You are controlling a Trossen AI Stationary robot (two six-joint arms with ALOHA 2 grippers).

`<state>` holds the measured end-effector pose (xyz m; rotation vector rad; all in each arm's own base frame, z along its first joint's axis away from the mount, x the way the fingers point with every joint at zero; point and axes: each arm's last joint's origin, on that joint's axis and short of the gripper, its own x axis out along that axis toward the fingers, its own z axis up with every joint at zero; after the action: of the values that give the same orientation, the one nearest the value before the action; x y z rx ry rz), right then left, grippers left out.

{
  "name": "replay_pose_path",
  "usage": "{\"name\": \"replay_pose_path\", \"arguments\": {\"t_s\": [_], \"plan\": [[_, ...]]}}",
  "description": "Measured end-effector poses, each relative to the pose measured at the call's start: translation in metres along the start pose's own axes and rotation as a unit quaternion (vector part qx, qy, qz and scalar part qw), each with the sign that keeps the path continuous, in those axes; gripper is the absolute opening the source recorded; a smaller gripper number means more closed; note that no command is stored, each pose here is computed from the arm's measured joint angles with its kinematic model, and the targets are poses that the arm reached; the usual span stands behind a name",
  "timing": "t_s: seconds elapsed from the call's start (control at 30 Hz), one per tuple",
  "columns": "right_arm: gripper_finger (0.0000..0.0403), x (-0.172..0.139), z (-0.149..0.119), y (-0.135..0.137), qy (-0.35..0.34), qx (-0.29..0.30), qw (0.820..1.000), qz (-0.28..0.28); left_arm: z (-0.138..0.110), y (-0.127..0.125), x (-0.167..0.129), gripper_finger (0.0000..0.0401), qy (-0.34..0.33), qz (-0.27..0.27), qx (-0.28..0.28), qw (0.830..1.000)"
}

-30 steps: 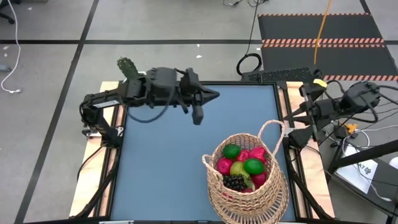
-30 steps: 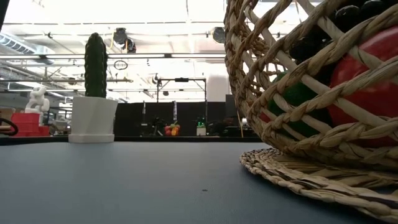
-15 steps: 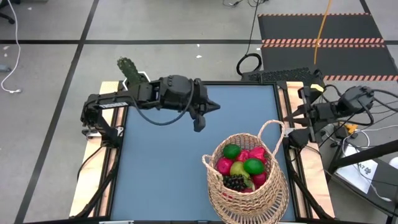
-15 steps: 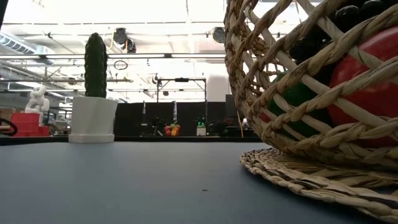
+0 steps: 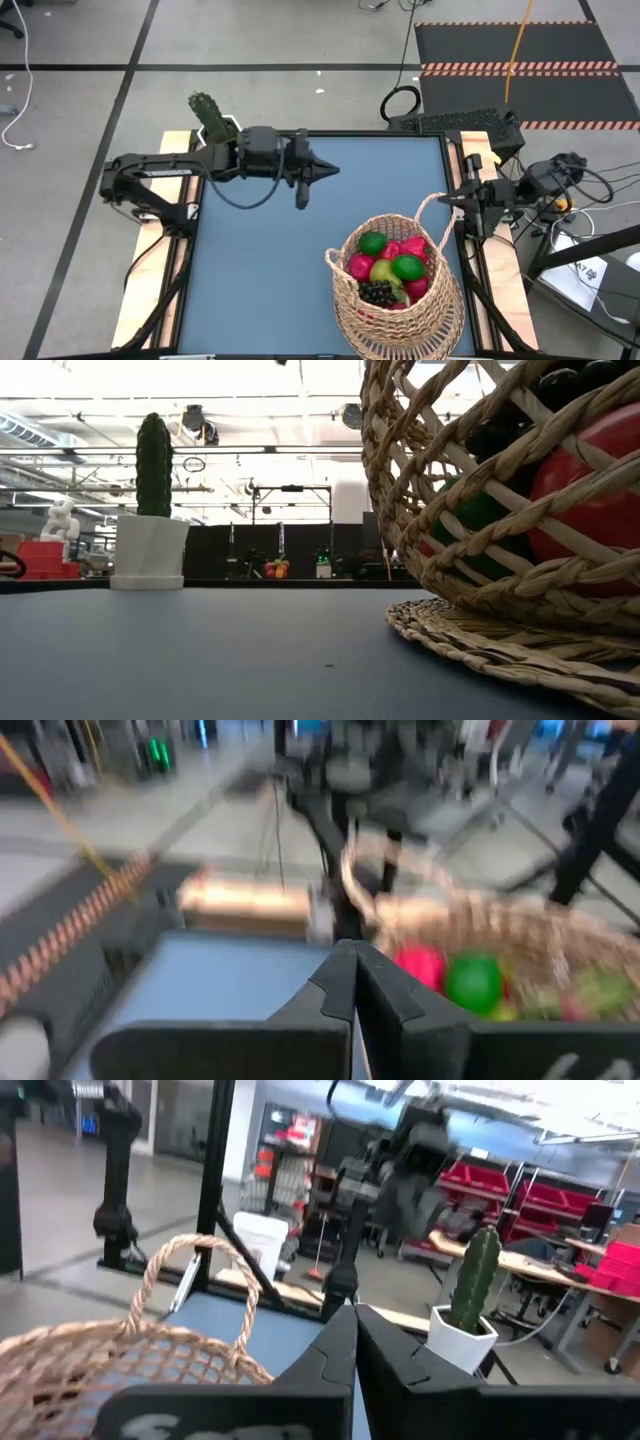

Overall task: Build produce basket
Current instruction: Return to Home Position

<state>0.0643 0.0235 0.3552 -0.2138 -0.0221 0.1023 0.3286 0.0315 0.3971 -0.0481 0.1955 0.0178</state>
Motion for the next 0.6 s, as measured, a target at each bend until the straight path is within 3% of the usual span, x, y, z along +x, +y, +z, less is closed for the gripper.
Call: {"name": "replay_pose_path", "arguments": {"t_s": [0.2,0.27,0.33,0.6], "plan": [[0.0,-0.006,-0.031,0.004,-0.008,-0.008,1.0,-0.002,-0.03,-0.001,-0.025,0.0003,0.034,0.004,-0.029,0.999],[0.0,-0.011,-0.038,0.004,-0.013,-0.001,1.0,-0.006,-0.03,-0.001,-0.031,0.0007,0.019,0.015,-0.046,0.999],[0.0,-0.015,-0.044,0.002,-0.017,0.007,1.0,-0.02,-0.04,-0.001,-0.039,0.0013,0.051,0.028,-0.074,0.996],[0.0,-0.03,-0.063,-0.001,-0.042,0.02,0.998,-0.043,-0.044,-0.001,-0.044,0.0006,0.063,0.042,-0.083,0.994]]}}
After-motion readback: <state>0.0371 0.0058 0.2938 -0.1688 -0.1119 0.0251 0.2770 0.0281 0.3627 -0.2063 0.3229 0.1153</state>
